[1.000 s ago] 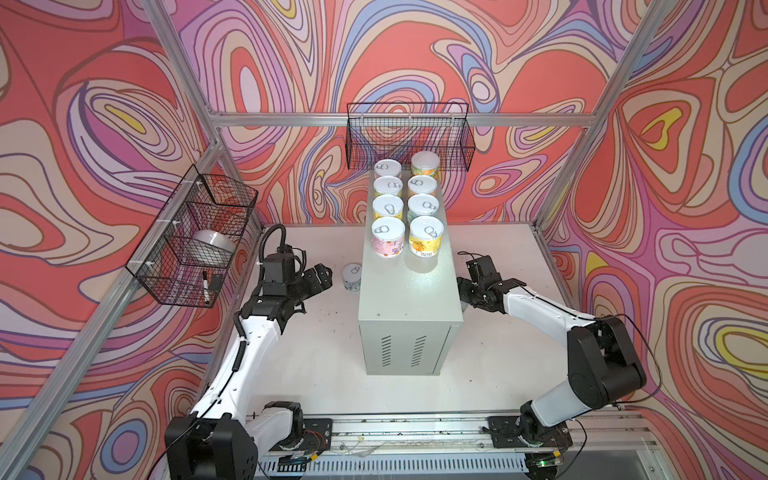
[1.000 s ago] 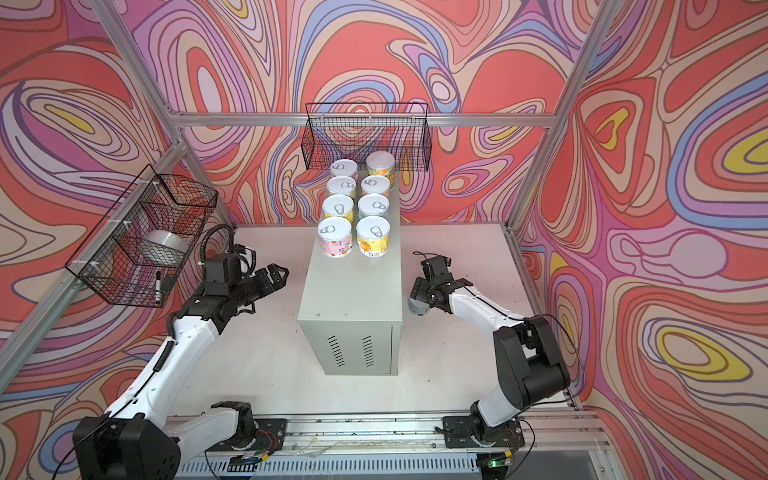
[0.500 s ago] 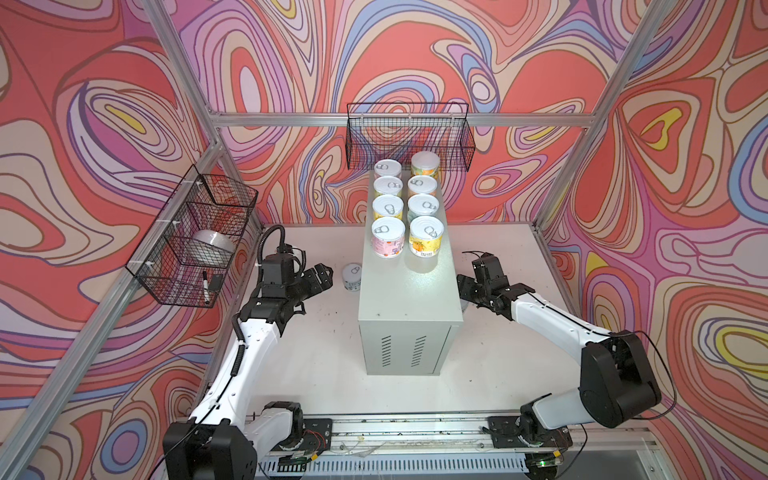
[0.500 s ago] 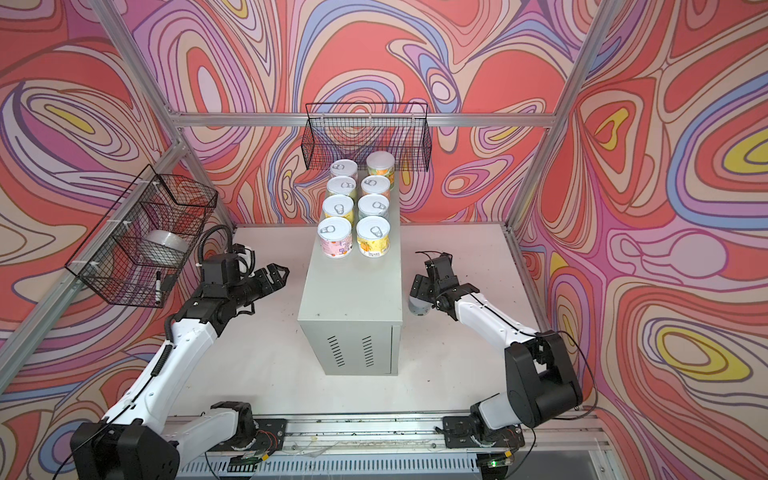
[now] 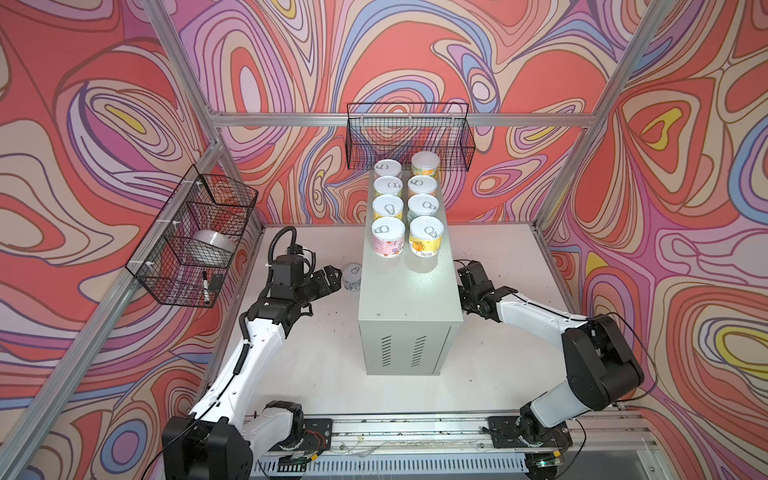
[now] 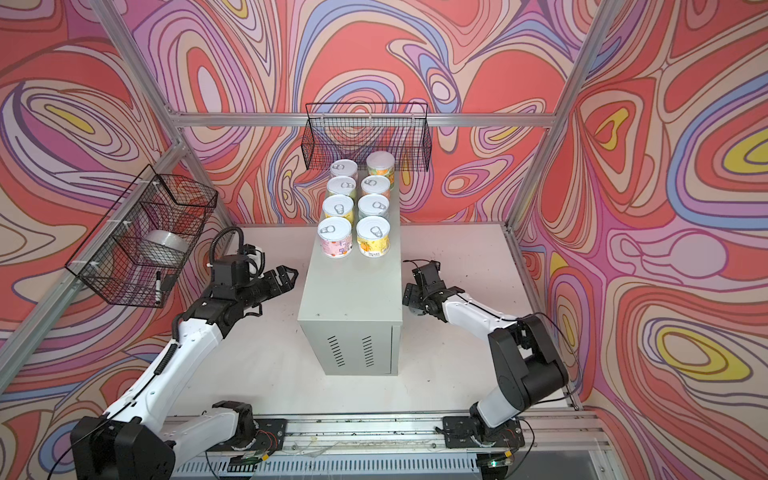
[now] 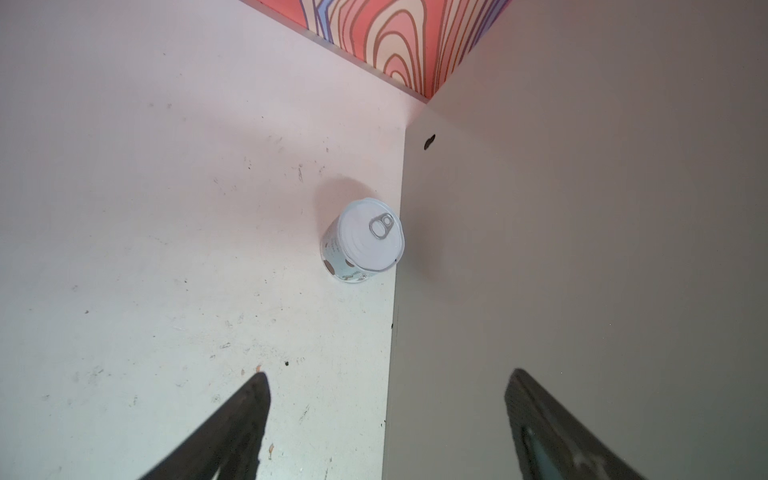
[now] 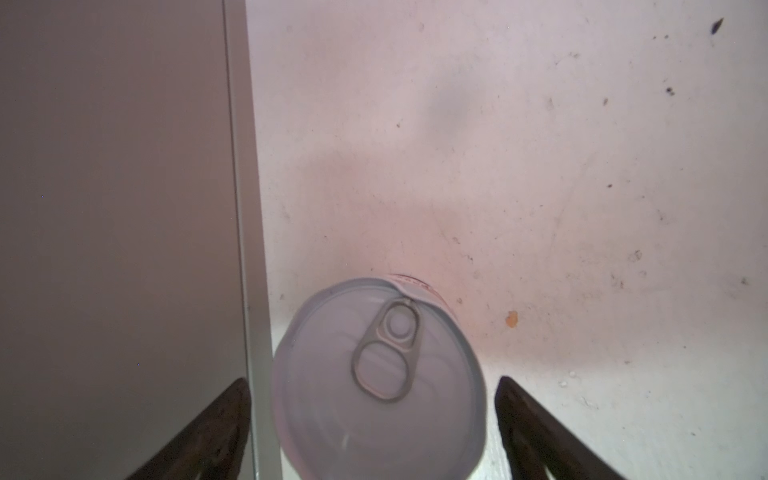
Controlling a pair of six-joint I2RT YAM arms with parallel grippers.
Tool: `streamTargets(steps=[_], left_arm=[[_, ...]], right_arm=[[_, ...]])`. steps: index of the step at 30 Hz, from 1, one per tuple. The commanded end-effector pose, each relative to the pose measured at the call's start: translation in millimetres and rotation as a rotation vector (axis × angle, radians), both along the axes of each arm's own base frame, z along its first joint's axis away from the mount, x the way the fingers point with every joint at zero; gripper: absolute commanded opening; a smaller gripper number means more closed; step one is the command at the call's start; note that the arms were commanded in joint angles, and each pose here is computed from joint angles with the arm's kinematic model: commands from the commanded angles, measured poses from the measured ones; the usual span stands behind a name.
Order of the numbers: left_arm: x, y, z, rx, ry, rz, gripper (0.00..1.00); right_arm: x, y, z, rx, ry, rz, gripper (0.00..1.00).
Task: Place and organize the canned foods onto the counter
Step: 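Close the right gripper around the small white floor can beside the cabinet, then lift the white can with the right gripper up over the cabinet top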
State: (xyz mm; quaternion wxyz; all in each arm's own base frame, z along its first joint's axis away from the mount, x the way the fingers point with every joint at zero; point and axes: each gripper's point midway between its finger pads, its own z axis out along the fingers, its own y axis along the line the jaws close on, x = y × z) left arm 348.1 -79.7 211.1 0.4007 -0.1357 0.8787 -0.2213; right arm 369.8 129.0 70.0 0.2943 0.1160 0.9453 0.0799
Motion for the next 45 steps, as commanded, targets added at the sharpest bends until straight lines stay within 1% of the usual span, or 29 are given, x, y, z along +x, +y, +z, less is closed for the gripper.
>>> streamTargets(steps=[1,2,4,11,15,18,20,22,25,26,28,29,34,37,43,44,45], left_arm=[[3,-6,-11,-0.002,0.011,0.009,0.89],[2,-7,-13,-0.003,0.017,0.010,0.89],[7,-10,-8,-0.009,-0.012,0.005,0.89],[10,-12,-10,-0.012,-0.007,-0.001,0.89],[9,-14,-14,-0.012,0.001,-0.005,0.88],[9,-14,-14,-0.012,0.002,-0.005,0.88],[9,-14,-14,-0.011,0.002,-0.005,0.88],[9,-14,-13,-0.008,0.001,-0.006,0.88],[8,-14,-11,-0.007,-0.003,-0.005,0.88],[8,-14,-11,-0.006,-0.002,-0.008,0.88],[8,-14,-9,-0.004,-0.007,-0.009,0.88],[7,-14,-9,-0.004,-0.007,-0.008,0.88],[7,-13,-8,0.003,-0.008,-0.006,0.88],[7,-13,-7,0.005,-0.010,-0.007,0.87],[9,-12,-1,0.011,-0.022,-0.007,0.87],[5,-11,-6,0.019,0.005,-0.007,0.87],[5,-11,-5,0.023,0.006,-0.009,0.88]], right_arm=[[1,-8,-14,-0.038,0.013,-0.042,0.94],[2,-9,-16,-0.043,0.011,-0.048,0.93],[5,-9,-20,-0.047,0.011,-0.054,0.93],[13,-10,-27,-0.059,-0.004,-0.075,0.87],[15,-11,-30,-0.075,-0.003,-0.077,0.86],[15,-12,-32,-0.082,0.001,-0.076,0.83],[14,-12,-35,-0.087,0.006,-0.075,0.78],[13,-13,-39,-0.091,0.013,-0.072,0.71],[12,-13,-40,-0.090,0.018,-0.070,0.53],[11,-13,-39,-0.090,0.017,-0.066,0.41],[10,-14,-34,-0.095,0.014,-0.062,0.03],[9,-15,-30,-0.098,0.010,-0.062,0.00],[0,-19,7,-0.105,-0.022,-0.036,0.00],[-10,-23,44,-0.105,-0.055,-0.015,0.00],[-38,-39,131,-0.144,-0.116,0.019,0.00],[-42,-42,147,-0.148,-0.130,0.022,0.00],[-45,-44,165,-0.148,-0.150,0.027,0.00]])
